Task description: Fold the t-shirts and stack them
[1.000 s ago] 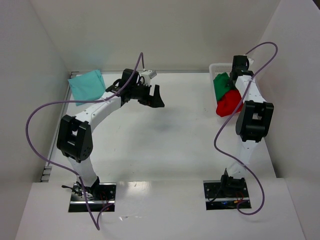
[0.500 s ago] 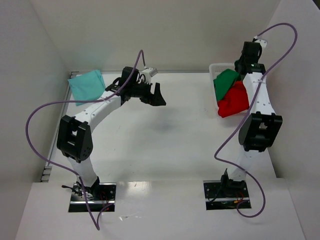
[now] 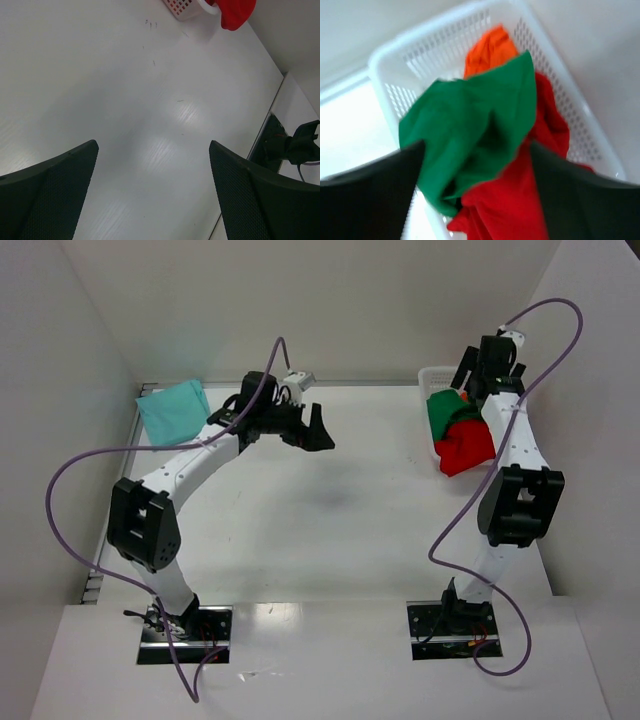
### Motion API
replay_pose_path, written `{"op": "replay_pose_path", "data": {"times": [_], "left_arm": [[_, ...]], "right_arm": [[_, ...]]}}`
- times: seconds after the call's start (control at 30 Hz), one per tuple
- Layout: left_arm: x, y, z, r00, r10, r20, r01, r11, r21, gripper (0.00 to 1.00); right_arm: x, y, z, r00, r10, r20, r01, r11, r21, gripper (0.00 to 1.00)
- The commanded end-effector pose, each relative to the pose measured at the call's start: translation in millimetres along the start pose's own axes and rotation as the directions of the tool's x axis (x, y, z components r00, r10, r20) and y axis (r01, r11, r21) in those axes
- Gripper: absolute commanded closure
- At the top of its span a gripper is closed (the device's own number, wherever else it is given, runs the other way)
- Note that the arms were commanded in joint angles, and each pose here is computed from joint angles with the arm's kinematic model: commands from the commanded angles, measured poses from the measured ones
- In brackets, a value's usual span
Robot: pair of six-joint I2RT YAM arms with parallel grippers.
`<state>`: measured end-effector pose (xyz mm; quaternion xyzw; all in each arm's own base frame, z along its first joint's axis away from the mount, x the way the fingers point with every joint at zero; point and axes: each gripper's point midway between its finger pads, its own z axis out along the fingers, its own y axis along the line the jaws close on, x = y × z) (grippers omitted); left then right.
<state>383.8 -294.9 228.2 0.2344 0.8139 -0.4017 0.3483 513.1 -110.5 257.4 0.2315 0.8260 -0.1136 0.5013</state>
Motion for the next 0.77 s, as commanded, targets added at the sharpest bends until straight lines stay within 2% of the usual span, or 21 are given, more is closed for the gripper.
{"op": "replay_pose_path", "data": {"times": [0.0, 0.27, 0.33, 0.37, 0.43, 0.57, 0.73], "left_arm": [[-10.1, -6.8, -12.6, 0.999, 0.034, 0.038, -0.033, 0.999, -0.026, 0.0], [-18.8, -4.6, -25.1, 0.997, 0.04, 0.059, -0.034, 0.995, -0.097, 0.0], [-27.0, -0.7, -32.5, 0.996, 0.045, 0.076, -0.033, 0.988, -0.153, 0.0], [-33.4, -0.6, -38.1, 0.994, 0.053, 0.091, -0.036, 0.983, -0.179, 0.0], [-43.4, 8.5, -56.1, 0.989, 0.065, 0.13, -0.027, 0.962, -0.271, 0.0], [-59.9, 28.3, -98.9, 0.972, 0.104, 0.212, -0.008, 0.912, -0.411, 0.0], [-59.9, 40.5, -124.9, 0.967, 0.129, 0.219, 0.004, 0.855, -0.519, 0.0]], "right_arm": [[-2.7, 3.1, 1.8, 1.0, 0.008, 0.02, -0.007, 0.999, -0.036, 0.0], [-15.1, 4.7, -26.8, 0.997, 0.072, 0.006, -0.072, 0.995, -0.066, 0.0], [-31.9, 1.3, -45.7, 0.991, 0.115, 0.068, -0.11, 0.991, -0.078, 0.0], [-24.6, -1.3, -48.4, 0.992, 0.113, 0.062, -0.109, 0.991, -0.077, 0.0], [-34.0, -3.4, -68.0, 0.986, 0.137, 0.097, -0.127, 0.987, -0.102, 0.0], [-27.0, -4.3, -81.8, 0.987, 0.136, 0.09, -0.124, 0.984, -0.129, 0.0], [-14.2, -1.5, -84.7, 0.988, 0.139, 0.064, -0.128, 0.979, -0.157, 0.0]]}}
